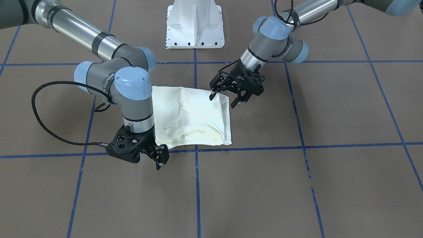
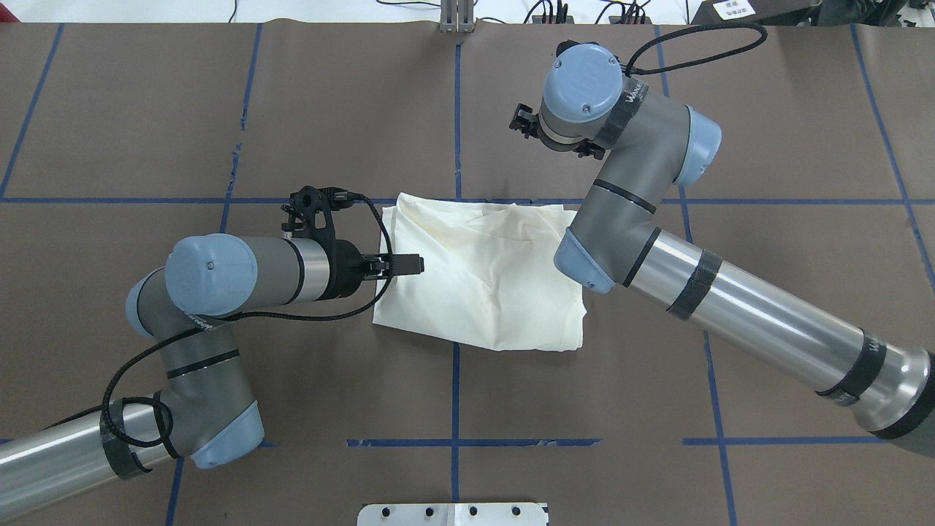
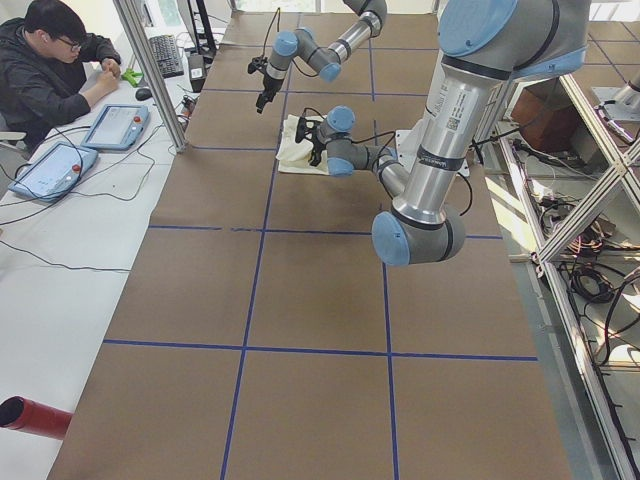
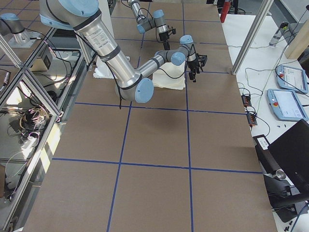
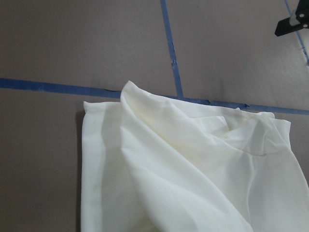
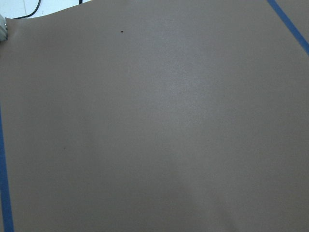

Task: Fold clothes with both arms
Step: 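Press the left gripper on the bundle's side and push it straight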

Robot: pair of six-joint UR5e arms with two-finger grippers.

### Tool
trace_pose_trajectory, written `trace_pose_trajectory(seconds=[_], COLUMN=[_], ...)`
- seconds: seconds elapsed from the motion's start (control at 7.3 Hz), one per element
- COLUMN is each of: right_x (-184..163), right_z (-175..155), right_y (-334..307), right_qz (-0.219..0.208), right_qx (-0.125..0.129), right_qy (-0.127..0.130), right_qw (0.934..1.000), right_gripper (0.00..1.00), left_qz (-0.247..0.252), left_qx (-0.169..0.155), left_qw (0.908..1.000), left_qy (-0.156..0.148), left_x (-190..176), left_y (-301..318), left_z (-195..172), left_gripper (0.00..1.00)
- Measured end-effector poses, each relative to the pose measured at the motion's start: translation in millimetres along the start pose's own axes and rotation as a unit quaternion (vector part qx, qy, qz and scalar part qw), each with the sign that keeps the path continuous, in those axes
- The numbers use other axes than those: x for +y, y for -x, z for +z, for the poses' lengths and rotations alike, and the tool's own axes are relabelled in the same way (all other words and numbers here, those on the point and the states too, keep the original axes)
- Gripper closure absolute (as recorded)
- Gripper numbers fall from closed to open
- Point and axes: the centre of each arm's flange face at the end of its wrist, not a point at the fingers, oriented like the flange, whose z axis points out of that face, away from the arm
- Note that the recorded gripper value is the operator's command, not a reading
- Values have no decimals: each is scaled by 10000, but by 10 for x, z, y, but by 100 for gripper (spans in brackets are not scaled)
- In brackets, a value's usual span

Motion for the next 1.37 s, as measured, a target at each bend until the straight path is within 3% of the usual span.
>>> trace_pose_trajectory(seconds=[0.55, 0.82, 0.96, 1.1, 1.23, 1.37], right_x=[11, 14, 14, 15, 18, 20], right_z=[-61, -56, -54, -54, -57, -65], right_y=[-39, -64, -72, -83, -99, -108], right_qz=[-7, -5, -1, 1, 1, 0], right_qx=[-66, -60, -58, -57, -60, -68], right_qy=[-7, -8, -11, -13, -14, -17], right_qw=[10000, 10000, 10000, 10000, 10000, 10000], right_gripper=[0, 0, 0, 0, 0, 0], left_qz=[61, 74, 80, 78, 84, 108], left_qx=[139, 170, 158, 163, 237, 307], left_qw=[9997, 9997, 9997, 9997, 9995, 9993], left_qy=[168, 178, 183, 187, 176, 165], left_x=[532, 575, 584, 601, 615, 618], left_y=[-122, -157, -134, -75, -35, -23], left_z=[163, 158, 152, 131, 100, 84], left_gripper=[4, 27, 33, 25, 1, 0])
